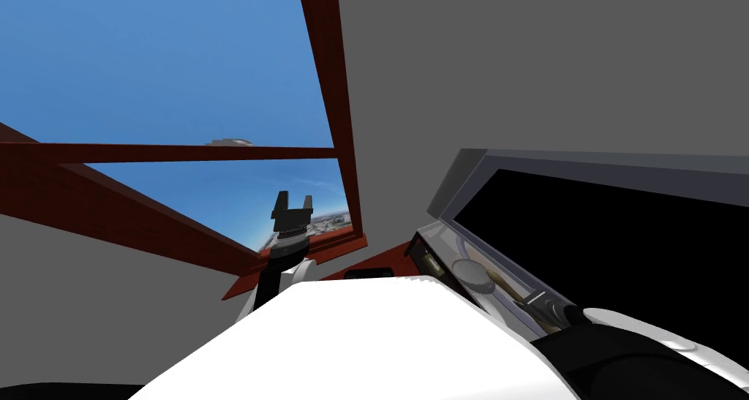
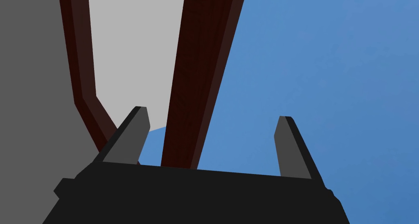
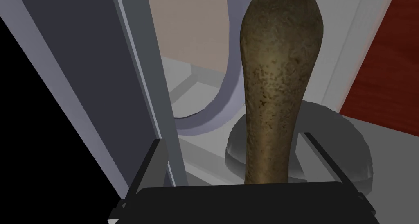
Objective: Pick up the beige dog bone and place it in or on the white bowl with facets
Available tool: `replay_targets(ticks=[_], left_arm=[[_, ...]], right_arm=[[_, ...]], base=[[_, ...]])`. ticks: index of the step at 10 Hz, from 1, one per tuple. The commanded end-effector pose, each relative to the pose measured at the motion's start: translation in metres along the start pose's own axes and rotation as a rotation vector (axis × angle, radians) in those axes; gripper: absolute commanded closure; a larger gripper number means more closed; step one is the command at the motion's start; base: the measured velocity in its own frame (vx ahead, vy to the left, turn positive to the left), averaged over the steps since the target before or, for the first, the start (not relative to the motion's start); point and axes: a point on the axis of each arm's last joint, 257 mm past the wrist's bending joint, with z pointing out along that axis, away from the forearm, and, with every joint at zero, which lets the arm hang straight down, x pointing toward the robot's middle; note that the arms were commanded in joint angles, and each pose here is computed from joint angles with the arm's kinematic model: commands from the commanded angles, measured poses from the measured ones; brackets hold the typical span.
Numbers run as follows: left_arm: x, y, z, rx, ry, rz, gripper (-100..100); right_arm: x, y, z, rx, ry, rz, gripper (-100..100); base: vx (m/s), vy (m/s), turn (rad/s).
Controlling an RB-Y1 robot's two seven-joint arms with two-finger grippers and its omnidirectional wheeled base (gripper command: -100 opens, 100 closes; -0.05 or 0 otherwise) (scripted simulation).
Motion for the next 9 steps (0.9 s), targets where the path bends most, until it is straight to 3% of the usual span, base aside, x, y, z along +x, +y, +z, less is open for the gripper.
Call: replay_targets(ticks=[1, 3, 4, 5, 9], left_arm=[[0.000, 0.000, 0.000, 0.000, 0.000, 0.000, 0], [0.000, 0.000, 0.000, 0.000, 0.000, 0.000, 0], [0.000, 0.000, 0.000, 0.000, 0.000, 0.000, 0], [0.000, 0.000, 0.000, 0.000, 0.000, 0.000, 0], [0.000, 0.000, 0.000, 0.000, 0.000, 0.000, 0]], right_arm=[[-0.007, -0.008, -0.005, 0.000, -0.008, -0.003, -100], [-0.024, -0.026, -0.015, -0.003, -0.026, -0.012, -100], [-0.019, -0.021, -0.013, -0.001, -0.020, -0.010, -100], [-0.020, -0.022, -0.014, -0.003, -0.021, -0.009, 0], [-0.020, -0.022, -0.014, -0.003, -0.021, -0.009, 0]], base=[[-0.047, 0.016, -0.041], [-0.044, 0.016, -0.106], [-0.026, 0.011, -0.024], [0.000, 0.000, 0.000], [0.000, 0.000, 0.000]])
